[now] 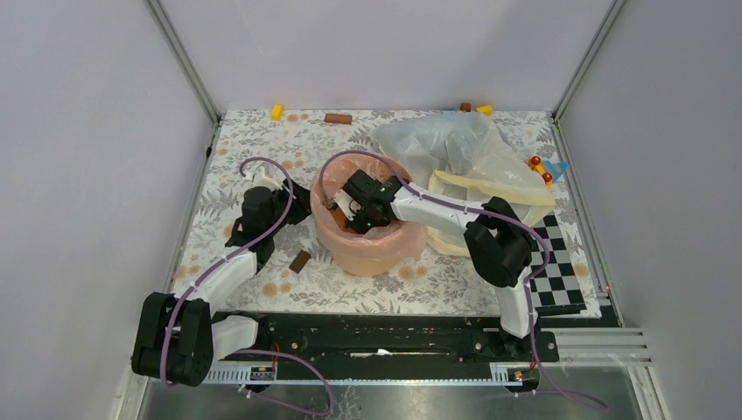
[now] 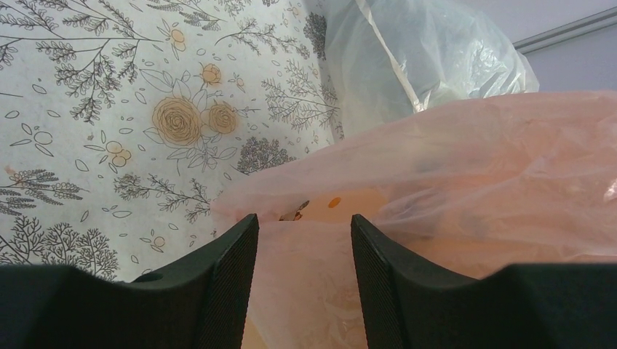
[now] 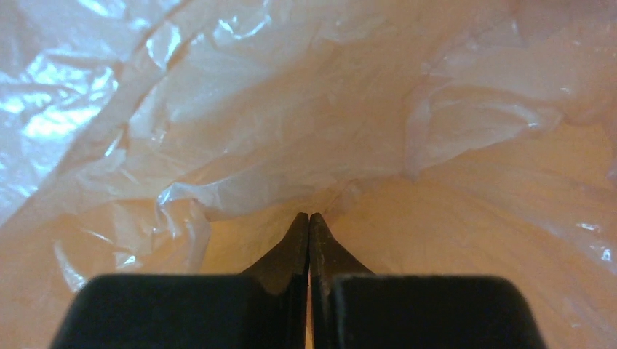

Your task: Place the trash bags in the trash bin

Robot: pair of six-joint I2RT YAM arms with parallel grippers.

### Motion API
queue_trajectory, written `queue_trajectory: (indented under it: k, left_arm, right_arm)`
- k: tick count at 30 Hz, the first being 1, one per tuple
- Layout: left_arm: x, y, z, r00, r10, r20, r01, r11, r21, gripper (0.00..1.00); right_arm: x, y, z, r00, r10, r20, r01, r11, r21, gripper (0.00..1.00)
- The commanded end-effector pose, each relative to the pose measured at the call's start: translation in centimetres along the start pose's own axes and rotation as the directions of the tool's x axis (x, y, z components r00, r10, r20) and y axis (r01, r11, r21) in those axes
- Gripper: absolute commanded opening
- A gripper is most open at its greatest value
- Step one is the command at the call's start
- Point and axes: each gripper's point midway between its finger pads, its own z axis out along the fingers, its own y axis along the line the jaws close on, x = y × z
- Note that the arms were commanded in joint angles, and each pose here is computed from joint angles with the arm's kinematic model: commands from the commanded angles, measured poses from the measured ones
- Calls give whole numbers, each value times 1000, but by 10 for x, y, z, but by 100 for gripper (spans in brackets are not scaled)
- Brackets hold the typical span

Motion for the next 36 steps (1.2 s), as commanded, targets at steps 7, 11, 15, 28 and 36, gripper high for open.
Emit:
queue_trajectory:
  k: [7,11,15,28,36]
  left_arm:
    - [-9,-28,3,1000,20,12,-22,995,97,53]
    - [-6,-27,5,1000,24,0,-24,995,98,53]
    - [-5,-27,5,1000,26,-5,-25,994,103,53]
    - [-2,-28,8,1000,24,-16,-22,994,110,53]
    - [8,-22,14,999,17,-42,-13,995,98,52]
  right_arm:
    - [7,-4,10,996,44,-78,-45,999,-11,0]
    - [18,-4,30,992,51,-116,-54,998,-23,0]
    - [28,-7,45,987,54,-148,-57,998,-18,0]
    - [-19,-18,-12,995,61,76,-67,995,75,0]
    - [-34,-21,-37,987,76,143,-92,990,109,2]
